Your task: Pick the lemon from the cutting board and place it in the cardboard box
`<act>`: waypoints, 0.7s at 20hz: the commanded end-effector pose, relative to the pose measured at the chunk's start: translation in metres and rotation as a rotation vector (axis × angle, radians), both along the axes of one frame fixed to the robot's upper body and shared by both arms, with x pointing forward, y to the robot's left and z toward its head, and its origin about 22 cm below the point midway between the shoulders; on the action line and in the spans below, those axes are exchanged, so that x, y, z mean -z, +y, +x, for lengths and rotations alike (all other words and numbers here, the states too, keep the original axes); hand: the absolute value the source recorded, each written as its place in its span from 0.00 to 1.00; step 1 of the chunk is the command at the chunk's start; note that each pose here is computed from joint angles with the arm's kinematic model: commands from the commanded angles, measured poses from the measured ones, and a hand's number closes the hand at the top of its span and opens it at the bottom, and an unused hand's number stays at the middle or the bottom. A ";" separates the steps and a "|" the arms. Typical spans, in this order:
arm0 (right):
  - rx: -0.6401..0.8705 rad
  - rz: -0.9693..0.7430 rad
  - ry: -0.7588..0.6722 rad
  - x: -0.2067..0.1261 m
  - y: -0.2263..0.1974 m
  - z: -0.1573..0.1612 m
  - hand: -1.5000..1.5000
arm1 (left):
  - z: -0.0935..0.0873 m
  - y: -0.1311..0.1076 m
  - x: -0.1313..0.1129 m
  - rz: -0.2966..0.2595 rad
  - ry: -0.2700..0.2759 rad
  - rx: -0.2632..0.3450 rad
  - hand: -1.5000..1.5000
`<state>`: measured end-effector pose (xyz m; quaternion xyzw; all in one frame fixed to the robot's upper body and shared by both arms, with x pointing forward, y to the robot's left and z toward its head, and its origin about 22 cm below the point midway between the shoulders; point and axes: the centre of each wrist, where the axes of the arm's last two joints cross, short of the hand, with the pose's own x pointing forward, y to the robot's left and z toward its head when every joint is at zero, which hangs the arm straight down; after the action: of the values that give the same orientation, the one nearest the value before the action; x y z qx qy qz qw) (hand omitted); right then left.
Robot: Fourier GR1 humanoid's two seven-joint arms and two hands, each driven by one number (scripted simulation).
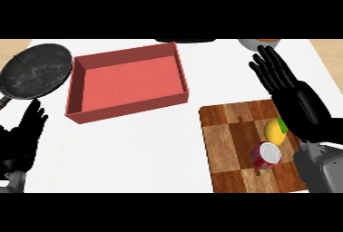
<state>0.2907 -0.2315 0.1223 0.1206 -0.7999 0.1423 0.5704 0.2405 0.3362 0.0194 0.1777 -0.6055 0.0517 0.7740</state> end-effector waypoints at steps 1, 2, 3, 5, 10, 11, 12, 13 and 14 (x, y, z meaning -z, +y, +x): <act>0.064 -0.006 0.035 0.040 -0.016 -0.021 0.00 | 0.002 0.002 -0.005 0.053 0.002 0.037 0.50; 0.115 -0.004 0.051 0.017 -0.049 -0.008 0.00 | 0.013 0.003 0.000 0.137 -0.018 0.016 0.50; 0.166 0.000 0.101 0.030 -0.060 -0.014 0.00 | 0.015 0.011 -0.007 0.193 -0.038 0.008 0.50; 0.284 0.010 0.162 0.051 -0.104 -0.019 0.00 | 0.004 0.034 -0.011 0.341 -0.045 0.026 0.50; 0.268 -0.741 0.111 0.068 -0.130 -0.047 0.00 | 0.005 0.032 -0.006 0.364 -0.037 0.048 0.50; 0.317 -0.568 0.145 0.111 -0.147 -0.066 0.00 | 0.007 0.027 -0.008 0.366 -0.031 0.058 0.50; 0.354 -0.391 0.118 0.116 -0.165 -0.086 0.00 | 0.003 0.025 -0.004 0.363 -0.014 0.051 0.50; 0.367 -0.312 0.094 0.137 -0.158 -0.081 0.00 | 0.008 0.027 -0.004 0.371 -0.042 0.052 0.50; 0.354 -0.244 0.040 0.134 -0.172 -0.080 0.00 | 0.005 0.026 0.000 0.385 -0.024 0.082 0.50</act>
<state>0.2383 -0.3736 0.0291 -0.1051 -0.7420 0.2001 0.6312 0.2462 0.3629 0.0245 0.2928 -0.6211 -0.0700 0.7236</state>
